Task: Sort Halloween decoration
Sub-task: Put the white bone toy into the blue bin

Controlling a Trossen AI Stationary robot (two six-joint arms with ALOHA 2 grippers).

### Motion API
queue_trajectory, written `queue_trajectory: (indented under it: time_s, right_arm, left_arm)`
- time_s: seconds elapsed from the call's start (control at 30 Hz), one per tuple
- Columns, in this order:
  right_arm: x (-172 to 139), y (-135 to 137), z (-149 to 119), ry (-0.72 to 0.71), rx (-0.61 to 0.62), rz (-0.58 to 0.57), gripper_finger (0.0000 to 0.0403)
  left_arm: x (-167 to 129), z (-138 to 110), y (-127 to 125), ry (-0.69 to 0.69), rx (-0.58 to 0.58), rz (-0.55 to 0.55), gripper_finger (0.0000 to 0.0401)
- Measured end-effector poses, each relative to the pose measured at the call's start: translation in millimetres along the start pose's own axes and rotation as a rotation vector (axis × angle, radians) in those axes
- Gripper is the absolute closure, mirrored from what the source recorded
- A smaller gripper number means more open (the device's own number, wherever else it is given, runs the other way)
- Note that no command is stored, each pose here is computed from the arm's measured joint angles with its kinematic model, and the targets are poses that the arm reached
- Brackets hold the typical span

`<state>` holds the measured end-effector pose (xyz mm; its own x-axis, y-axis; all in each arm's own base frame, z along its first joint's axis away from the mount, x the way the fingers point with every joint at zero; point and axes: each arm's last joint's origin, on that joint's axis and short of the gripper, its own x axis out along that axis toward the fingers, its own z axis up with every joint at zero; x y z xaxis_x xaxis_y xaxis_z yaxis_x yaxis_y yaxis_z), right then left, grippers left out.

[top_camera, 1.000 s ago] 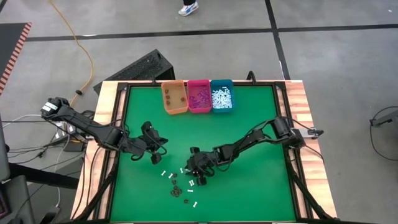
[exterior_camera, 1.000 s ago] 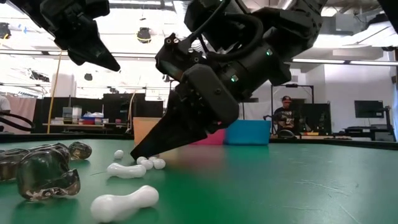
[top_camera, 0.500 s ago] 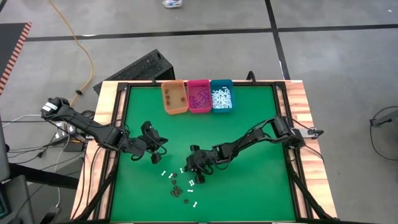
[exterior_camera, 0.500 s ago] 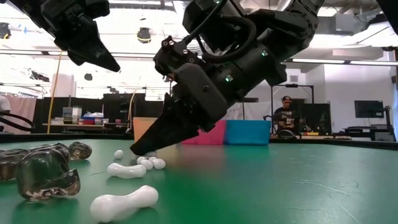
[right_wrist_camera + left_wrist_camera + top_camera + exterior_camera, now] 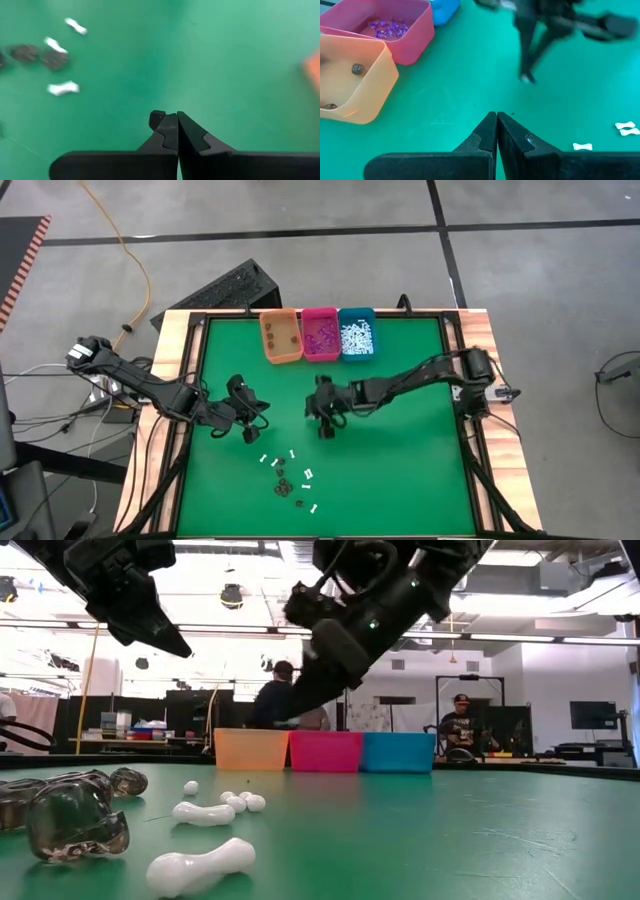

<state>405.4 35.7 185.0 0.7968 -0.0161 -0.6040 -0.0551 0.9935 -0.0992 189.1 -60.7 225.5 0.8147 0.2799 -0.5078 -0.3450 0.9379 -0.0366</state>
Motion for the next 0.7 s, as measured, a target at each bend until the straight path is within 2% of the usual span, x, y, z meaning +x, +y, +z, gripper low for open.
queue_trajectory:
  time_s: [0.13,0.33,0.53,0.7]
  right_arm:
    - [-27.7,-42.8,7.4,0.048,-0.011,-0.118,0.0384]
    - [-75.6,-118.0,9.7,0.078,0.048,-0.293,0.0383]
    - [-107.6,-184.8,-16.0,0.184,0.232,-0.472,0.0379]
    - [-118.3,-215.2,-39.6,0.265,0.389,-0.537,0.0356]
  left_arm:
    - [0.0,-0.4,0.2,0.004,0.002,0.001,0.0401]
    - [0.0,-0.6,0.2,0.006,0.002,0.001,0.0401]
    - [0.0,-1.0,0.4,0.01,-0.008,0.002,0.0401]
    - [0.0,-1.3,0.5,0.014,-0.01,0.0,0.0401]
